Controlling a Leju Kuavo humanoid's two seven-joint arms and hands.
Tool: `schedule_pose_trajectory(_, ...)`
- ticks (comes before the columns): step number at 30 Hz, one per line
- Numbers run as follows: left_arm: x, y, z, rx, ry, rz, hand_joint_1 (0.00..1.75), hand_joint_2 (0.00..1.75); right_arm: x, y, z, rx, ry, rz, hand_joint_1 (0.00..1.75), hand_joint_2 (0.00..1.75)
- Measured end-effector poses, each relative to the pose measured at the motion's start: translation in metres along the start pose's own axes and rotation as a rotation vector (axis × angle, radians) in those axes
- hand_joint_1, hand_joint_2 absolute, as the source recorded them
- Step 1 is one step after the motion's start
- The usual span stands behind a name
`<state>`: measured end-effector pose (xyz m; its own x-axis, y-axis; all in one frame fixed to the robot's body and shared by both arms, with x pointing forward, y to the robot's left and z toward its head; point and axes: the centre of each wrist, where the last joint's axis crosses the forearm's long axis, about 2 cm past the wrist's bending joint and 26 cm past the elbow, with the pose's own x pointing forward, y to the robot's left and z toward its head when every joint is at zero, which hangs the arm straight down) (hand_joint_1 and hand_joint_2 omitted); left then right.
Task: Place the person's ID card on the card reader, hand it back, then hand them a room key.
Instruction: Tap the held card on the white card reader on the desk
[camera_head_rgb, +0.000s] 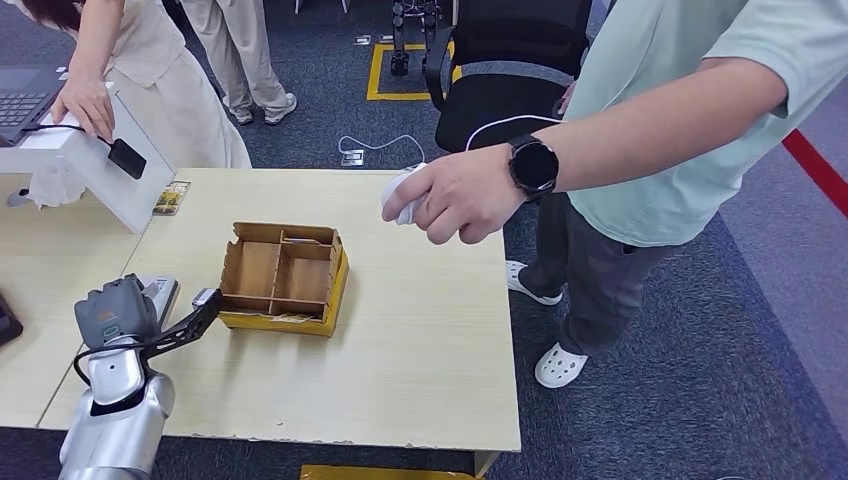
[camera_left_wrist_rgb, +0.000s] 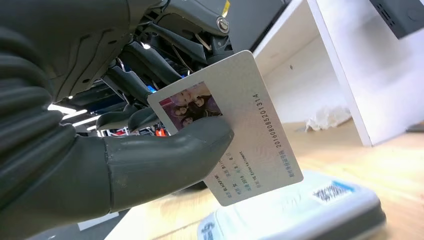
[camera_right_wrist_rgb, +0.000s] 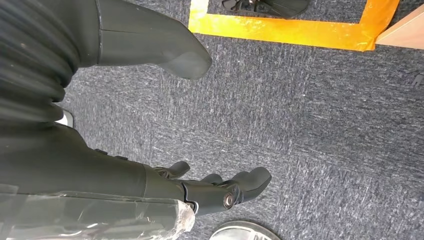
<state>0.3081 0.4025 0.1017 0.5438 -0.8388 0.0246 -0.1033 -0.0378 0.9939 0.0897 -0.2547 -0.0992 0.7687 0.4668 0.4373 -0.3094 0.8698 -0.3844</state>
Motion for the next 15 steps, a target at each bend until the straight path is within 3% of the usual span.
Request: schedule_pose_trajectory(15, -0.0039, -0.0081, 0.0019, 0.007, 0.026, -0.017, 1.75, 1.75, -0.0003, -0.0001, 0.0001, -0.006, -0.011, -0.002, 0.00, 1.75)
